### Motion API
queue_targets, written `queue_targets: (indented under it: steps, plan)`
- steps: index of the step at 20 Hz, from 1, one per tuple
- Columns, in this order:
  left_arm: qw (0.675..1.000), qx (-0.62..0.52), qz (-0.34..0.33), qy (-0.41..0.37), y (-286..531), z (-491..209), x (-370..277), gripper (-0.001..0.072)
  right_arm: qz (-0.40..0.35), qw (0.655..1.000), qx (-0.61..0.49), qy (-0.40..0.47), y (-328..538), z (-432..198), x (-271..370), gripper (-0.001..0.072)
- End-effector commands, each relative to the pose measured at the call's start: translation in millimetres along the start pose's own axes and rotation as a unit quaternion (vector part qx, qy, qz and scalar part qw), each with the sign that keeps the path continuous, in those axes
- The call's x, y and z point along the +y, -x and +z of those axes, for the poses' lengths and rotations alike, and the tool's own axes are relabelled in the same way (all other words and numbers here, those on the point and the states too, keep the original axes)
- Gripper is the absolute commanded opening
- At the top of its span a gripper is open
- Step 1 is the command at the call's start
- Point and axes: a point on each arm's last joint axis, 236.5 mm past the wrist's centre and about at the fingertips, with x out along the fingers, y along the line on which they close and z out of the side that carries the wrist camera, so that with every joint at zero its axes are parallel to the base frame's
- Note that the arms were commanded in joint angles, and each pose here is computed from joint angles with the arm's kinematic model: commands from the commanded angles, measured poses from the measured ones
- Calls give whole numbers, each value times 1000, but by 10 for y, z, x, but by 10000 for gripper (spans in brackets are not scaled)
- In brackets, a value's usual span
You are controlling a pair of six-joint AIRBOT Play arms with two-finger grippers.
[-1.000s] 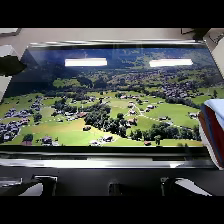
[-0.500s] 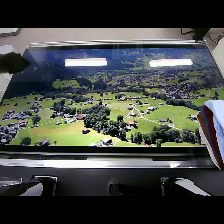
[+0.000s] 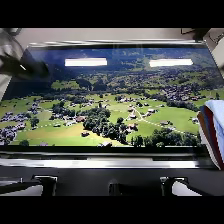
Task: Fold the clothes and pants, and hang the long-sleeved shirts on hangers.
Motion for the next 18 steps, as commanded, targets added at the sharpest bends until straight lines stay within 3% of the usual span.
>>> queue_targets:
  steps: [1, 4, 7, 18]
  plan:
    - [991, 127, -30, 27, -431, -804, -146, 702, 13, 980, 185, 77, -723, -1057, 730, 689]
    - [997, 48, -30, 51, -358, -750, -134, 702, -8, 973, 191, 128, -852, -1200, 891, 689]
    - [998, 52, -28, 19, -342, -783, -114, 705, 4, 972, 193, 136, -854, -1254, 1013, 688]
    - [998, 58, -28, 20, -385, -800, -114, 704, 1, 972, 191, 137, -858, -1242, 995, 688]
